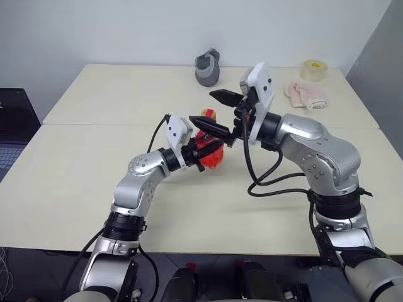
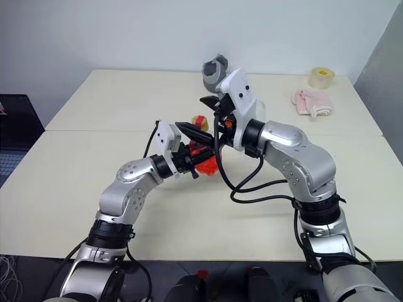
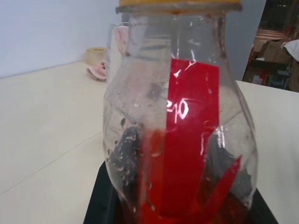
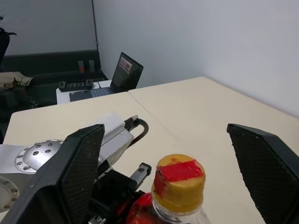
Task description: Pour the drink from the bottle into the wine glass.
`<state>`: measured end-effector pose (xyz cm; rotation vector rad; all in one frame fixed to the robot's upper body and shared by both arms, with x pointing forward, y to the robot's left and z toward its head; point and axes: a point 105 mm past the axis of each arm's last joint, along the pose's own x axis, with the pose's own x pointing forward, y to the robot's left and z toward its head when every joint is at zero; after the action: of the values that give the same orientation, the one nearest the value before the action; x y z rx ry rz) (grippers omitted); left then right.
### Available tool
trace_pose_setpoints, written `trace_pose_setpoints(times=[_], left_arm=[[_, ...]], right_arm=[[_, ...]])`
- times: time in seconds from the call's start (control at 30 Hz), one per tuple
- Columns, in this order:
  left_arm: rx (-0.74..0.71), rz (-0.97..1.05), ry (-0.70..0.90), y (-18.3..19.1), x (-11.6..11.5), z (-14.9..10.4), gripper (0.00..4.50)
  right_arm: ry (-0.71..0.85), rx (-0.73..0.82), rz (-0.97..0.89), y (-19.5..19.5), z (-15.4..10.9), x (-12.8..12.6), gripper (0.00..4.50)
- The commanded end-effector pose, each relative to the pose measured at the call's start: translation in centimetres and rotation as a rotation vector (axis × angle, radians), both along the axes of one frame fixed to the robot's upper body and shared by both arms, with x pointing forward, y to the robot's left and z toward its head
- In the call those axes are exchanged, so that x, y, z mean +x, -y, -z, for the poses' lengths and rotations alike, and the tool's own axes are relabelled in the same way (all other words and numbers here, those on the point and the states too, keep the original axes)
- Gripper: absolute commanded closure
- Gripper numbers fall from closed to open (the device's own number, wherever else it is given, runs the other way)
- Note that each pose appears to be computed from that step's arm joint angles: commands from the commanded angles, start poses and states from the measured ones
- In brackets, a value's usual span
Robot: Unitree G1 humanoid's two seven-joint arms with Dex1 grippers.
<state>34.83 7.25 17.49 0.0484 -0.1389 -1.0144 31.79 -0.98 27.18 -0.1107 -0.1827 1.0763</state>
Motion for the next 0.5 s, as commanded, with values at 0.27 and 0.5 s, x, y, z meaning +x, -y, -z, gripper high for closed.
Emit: trace_pose_setpoints(times=[0.27, 0.5], left_arm=[[-0.015, 0.040, 0.093, 0.6, -0.6, -2.2, 3.46], [-0.020, 0.045, 0.100, 0.8, -0.6, -2.5, 3.46]], right_arm=[[-0.007, 0.010, -0.019, -0.5, -0.1, -0.1, 0.00], [-0.056, 0.033, 0.008, -0.2, 0.2, 0.6, 0.00]])
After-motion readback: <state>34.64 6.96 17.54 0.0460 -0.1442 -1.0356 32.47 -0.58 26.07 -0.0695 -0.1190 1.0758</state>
